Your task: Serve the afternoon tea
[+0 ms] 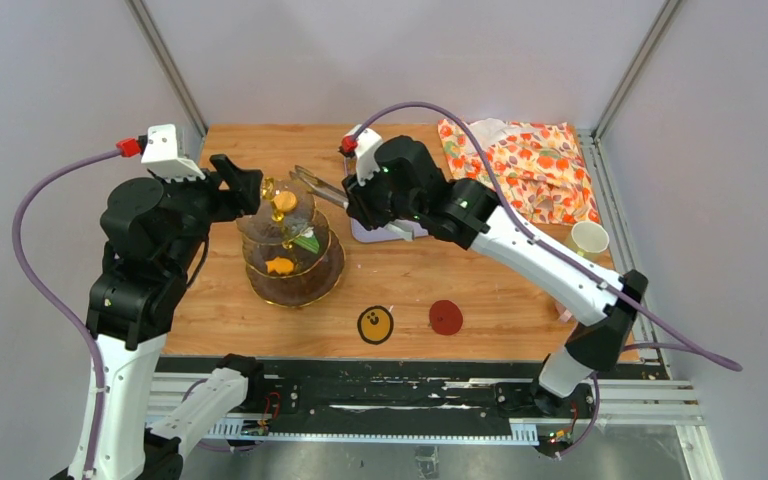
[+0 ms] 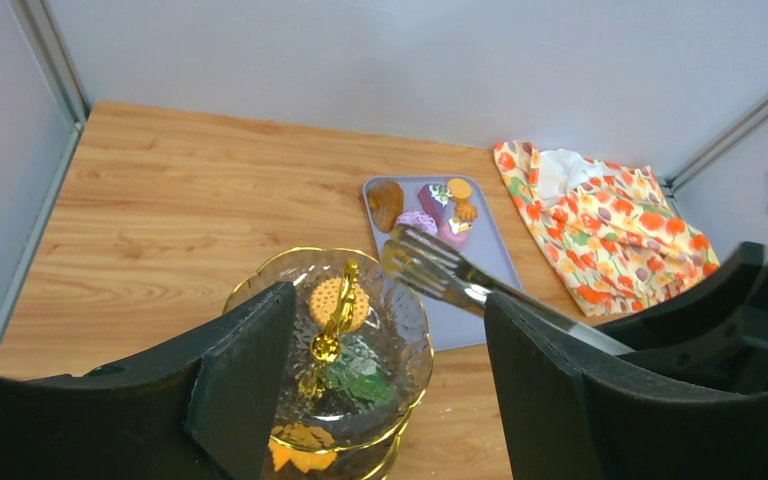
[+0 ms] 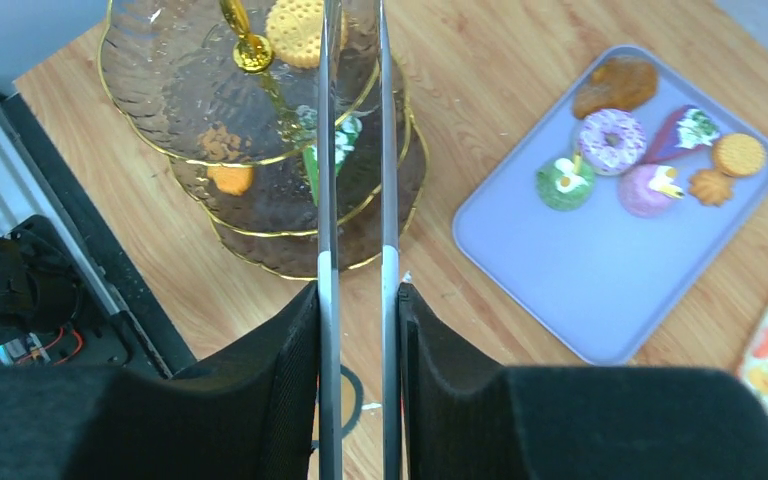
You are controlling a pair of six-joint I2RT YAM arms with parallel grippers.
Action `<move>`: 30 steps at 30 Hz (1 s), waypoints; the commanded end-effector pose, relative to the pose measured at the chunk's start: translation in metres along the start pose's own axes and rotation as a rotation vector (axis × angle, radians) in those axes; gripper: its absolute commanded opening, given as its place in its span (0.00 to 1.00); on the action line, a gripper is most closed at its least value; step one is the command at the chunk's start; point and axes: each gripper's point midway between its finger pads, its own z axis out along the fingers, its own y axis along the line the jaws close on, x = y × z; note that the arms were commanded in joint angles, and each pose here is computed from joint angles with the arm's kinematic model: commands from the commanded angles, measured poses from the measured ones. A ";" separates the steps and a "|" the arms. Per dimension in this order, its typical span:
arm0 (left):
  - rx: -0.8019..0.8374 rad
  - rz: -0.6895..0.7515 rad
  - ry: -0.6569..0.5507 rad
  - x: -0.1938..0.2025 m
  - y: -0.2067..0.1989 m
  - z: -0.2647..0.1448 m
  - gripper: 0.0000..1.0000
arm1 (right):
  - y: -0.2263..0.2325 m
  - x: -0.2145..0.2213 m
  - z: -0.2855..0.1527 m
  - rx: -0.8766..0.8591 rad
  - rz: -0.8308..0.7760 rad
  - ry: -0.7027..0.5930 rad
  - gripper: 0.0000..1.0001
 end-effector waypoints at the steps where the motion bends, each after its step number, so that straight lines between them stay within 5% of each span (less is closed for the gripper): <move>1: 0.016 -0.001 -0.012 -0.001 -0.003 0.001 0.74 | -0.020 -0.035 -0.041 0.106 0.006 -0.164 0.19; 7: 0.023 -0.003 -0.015 -0.002 -0.004 0.000 0.74 | -0.064 -0.011 -0.046 0.217 0.069 -0.130 0.01; 17: 0.026 0.000 -0.022 -0.004 -0.005 -0.001 0.74 | -0.139 0.084 -0.005 0.313 0.208 0.124 0.00; 30: 0.012 0.014 -0.039 -0.011 -0.003 0.000 0.74 | -0.179 0.087 0.072 0.355 0.187 0.218 0.00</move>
